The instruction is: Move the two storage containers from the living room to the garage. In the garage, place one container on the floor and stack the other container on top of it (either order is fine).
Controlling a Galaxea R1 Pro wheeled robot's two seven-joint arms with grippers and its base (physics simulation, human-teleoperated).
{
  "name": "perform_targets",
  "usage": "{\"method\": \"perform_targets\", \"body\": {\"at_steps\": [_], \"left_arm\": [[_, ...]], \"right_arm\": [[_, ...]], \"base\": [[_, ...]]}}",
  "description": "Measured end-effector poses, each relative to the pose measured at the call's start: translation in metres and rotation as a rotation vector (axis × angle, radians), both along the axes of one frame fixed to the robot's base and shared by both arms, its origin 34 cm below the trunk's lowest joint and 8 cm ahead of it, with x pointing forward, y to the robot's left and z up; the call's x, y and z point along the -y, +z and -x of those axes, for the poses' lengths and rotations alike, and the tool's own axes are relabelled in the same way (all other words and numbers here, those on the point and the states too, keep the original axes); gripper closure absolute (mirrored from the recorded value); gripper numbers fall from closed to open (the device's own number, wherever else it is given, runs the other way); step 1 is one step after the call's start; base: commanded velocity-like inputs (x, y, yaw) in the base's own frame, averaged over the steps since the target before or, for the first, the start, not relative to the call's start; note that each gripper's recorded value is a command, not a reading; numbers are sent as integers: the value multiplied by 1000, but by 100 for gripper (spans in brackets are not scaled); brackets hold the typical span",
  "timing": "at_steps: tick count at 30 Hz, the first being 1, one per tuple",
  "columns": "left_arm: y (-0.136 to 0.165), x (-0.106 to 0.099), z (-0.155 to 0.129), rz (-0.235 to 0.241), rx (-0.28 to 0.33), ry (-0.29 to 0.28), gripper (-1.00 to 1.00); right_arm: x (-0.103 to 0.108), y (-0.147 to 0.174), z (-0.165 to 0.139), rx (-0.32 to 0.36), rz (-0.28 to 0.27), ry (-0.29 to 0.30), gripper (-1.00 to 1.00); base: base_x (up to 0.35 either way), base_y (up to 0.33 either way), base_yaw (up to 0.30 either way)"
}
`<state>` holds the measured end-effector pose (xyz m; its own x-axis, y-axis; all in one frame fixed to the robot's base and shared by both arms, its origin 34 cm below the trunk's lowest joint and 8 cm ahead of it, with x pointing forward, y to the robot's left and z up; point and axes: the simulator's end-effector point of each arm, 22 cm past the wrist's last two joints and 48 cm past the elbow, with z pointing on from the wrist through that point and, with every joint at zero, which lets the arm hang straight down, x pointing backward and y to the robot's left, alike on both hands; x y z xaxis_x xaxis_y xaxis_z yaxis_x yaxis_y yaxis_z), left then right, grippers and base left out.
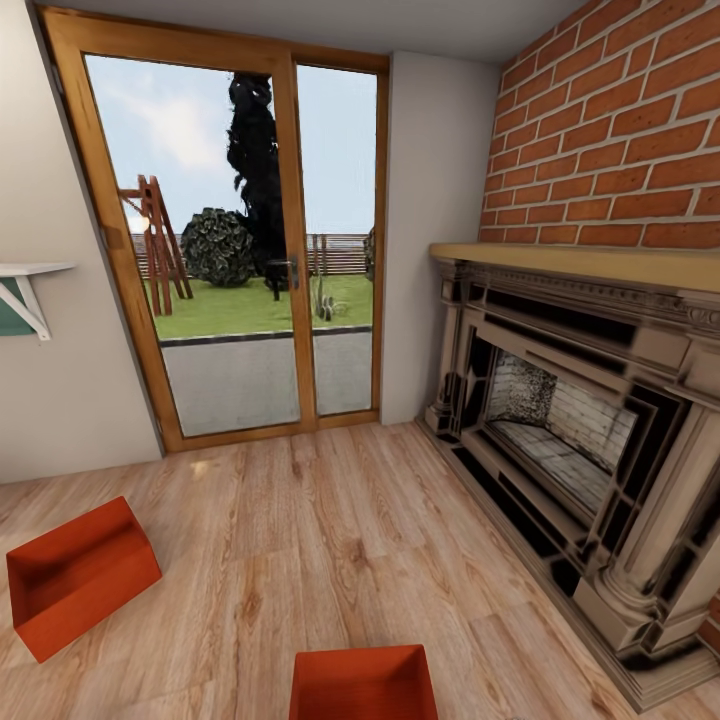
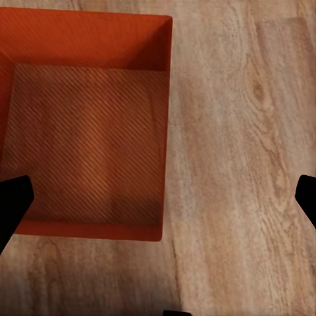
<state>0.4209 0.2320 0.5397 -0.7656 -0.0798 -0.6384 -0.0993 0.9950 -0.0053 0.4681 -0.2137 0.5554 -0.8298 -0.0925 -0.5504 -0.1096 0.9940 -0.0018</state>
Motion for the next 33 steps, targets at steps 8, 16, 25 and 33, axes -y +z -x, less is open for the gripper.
{"method": "perform_targets", "body": {"at_steps": [8,16,25,33], "left_arm": [[0,0,0,-1,1,0,-100],[0,0,-1,0,1,2,-100],[3,6,-9,7,-12,-7,-100],[43,12,-84,25,-112,-20,-100]], "right_arm": [[3,8,-11,65,0,1,-100],[4,9,-13,73,0,2,-100],[2,7,-14,38,4,-1,-100],[4,34,-83,-61,32,-9,-100]], "base": [[0,0,0],[0,0,0],[0,0,0],[0,0,0]]}}
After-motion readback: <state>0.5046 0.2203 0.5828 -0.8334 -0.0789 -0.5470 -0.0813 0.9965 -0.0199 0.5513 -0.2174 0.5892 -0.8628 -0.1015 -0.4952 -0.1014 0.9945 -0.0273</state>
